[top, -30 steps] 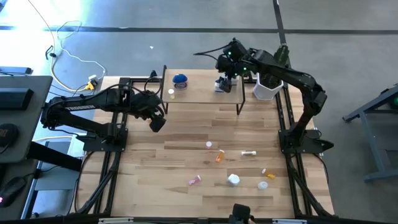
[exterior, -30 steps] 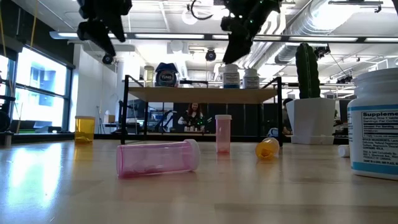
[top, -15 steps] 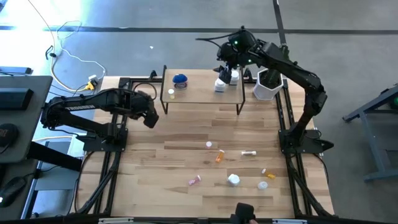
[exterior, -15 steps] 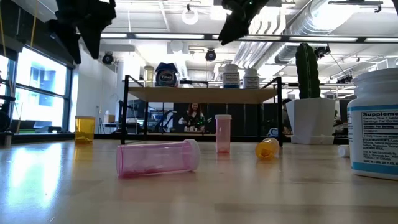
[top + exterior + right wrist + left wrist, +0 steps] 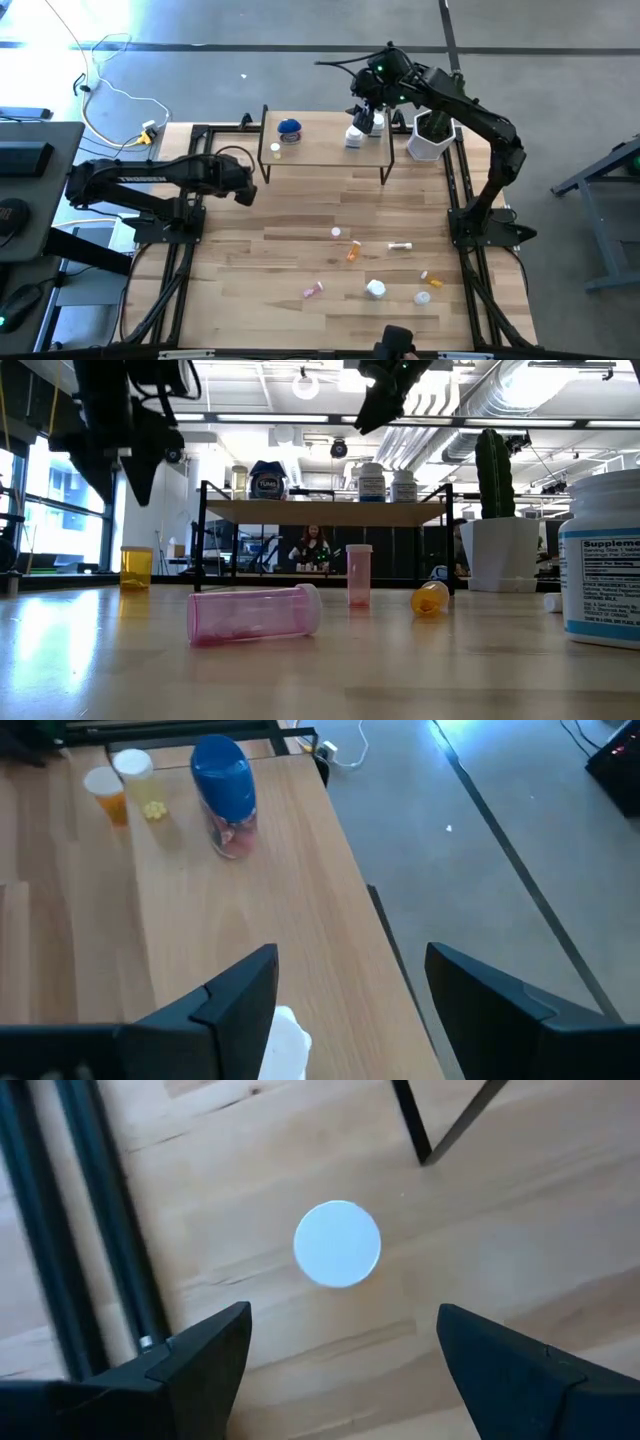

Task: Pick and place medicine bottles onto shelf by color
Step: Put the large orange pill bottle on the shelf

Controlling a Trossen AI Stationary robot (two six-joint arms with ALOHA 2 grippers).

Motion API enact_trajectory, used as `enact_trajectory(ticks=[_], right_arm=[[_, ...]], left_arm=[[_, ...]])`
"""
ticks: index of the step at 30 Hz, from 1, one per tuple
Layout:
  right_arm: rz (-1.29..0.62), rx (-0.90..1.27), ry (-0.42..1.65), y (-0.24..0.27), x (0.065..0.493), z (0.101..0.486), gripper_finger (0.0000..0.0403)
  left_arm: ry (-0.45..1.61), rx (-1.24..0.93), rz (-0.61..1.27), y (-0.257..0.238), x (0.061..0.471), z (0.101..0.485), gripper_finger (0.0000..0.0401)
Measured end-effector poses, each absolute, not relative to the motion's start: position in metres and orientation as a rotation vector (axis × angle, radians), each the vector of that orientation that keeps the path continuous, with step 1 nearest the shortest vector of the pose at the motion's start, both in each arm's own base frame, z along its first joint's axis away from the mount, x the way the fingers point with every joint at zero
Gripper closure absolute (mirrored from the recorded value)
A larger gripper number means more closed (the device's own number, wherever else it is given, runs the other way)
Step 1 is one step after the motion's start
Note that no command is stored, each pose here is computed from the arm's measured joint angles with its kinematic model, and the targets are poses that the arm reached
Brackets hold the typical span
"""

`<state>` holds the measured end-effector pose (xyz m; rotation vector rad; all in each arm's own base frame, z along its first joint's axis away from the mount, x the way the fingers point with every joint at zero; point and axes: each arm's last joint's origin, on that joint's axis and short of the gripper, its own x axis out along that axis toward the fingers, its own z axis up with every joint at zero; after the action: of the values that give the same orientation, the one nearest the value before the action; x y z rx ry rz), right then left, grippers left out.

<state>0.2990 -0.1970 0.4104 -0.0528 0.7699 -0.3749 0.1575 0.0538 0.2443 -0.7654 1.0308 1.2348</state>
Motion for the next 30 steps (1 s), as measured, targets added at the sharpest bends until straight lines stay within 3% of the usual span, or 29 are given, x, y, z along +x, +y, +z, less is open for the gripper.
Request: enact_trajectory(ticks=[19,30], right_arm=[[-0.382,-0.056,0.771,-0.197,0.299,0.41,0.0158],[-0.379,-0.055,0.77,-0.197,0.299,0.41,0.0158]], left_arm=[[0.885,-0.858,1.284,0.068,0.154,0.182,0.0091],[0.935,-0.809,1.327,0.081,0.158,0.169,0.0091]])
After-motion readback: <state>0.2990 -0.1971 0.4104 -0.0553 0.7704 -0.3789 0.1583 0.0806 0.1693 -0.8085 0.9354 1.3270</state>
